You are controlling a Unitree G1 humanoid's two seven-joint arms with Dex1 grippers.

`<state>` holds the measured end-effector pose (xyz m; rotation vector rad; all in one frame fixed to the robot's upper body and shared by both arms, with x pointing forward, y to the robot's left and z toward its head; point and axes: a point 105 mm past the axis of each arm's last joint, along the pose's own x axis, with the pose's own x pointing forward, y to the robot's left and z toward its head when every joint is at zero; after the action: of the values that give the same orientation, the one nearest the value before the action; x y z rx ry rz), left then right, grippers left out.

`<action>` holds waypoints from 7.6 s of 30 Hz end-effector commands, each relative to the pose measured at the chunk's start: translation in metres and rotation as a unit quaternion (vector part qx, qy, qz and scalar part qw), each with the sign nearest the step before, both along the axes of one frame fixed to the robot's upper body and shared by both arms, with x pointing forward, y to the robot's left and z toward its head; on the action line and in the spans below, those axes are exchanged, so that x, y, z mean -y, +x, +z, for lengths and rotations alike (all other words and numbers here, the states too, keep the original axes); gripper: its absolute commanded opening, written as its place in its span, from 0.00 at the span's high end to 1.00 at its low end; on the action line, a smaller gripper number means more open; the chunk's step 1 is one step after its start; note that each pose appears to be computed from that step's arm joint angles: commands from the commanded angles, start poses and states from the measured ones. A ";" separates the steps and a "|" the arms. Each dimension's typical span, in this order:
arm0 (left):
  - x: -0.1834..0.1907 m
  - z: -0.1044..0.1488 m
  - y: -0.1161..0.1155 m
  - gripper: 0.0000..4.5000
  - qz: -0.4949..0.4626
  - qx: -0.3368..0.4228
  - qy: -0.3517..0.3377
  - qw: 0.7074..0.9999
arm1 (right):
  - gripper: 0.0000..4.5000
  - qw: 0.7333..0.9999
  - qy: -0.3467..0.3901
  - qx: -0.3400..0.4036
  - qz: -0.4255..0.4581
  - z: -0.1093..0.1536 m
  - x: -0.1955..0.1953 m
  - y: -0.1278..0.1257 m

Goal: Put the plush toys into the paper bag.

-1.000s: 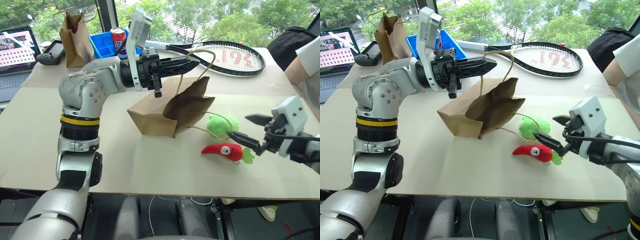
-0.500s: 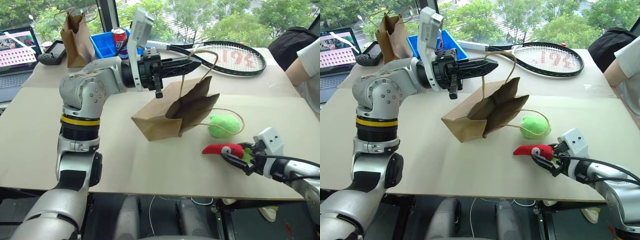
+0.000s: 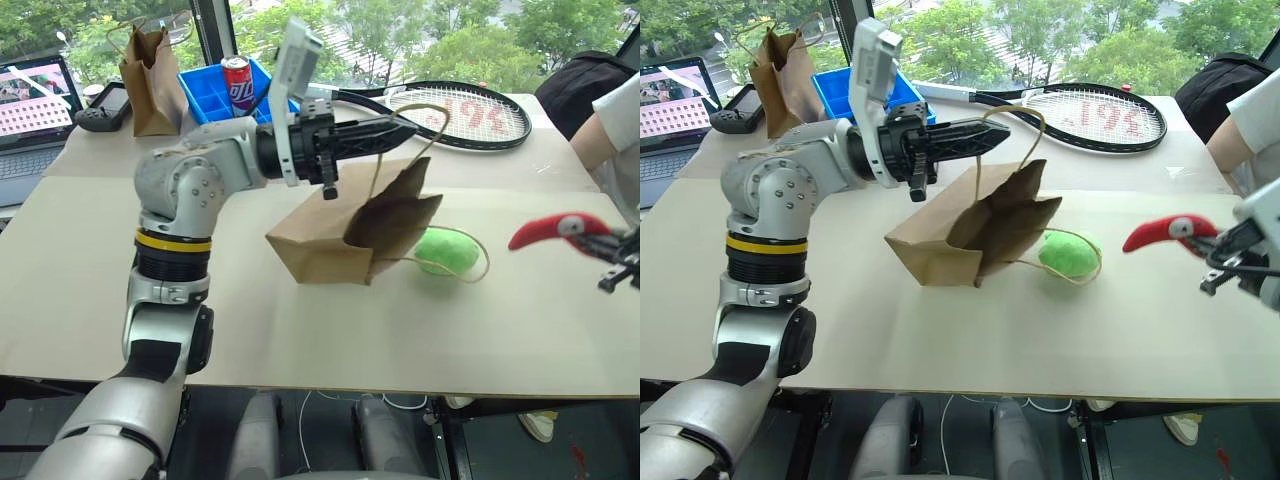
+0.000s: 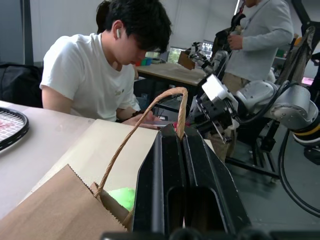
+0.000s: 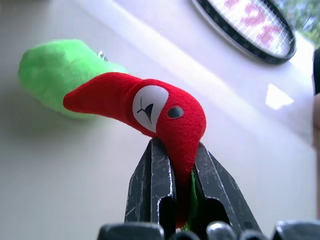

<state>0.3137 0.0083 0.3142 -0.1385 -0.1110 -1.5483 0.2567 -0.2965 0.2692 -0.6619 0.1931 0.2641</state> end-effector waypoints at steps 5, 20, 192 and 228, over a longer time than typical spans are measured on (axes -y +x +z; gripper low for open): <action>0.010 -0.009 0.003 1.00 0.010 -0.033 -0.011 0.999 | 1.00 0.995 -0.007 0.037 0.089 0.021 -0.049 0.004; 0.025 -0.007 0.004 1.00 0.011 -0.086 -0.057 0.995 | 1.00 0.939 -0.203 0.011 0.277 -0.026 -0.155 0.039; 0.020 -0.006 -0.006 1.00 0.028 -0.075 -0.072 0.994 | 0.80 0.551 0.835 -0.001 -0.002 -0.106 -0.102 0.025; -0.050 0.007 0.043 1.00 0.151 -0.004 -0.037 0.988 | 0.99 0.785 0.590 0.044 0.183 0.056 -0.190 0.046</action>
<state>0.3629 0.0578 0.3143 -0.1892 -0.1428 -1.2309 0.3094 -0.1054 0.3281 0.5871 -0.2159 0.6418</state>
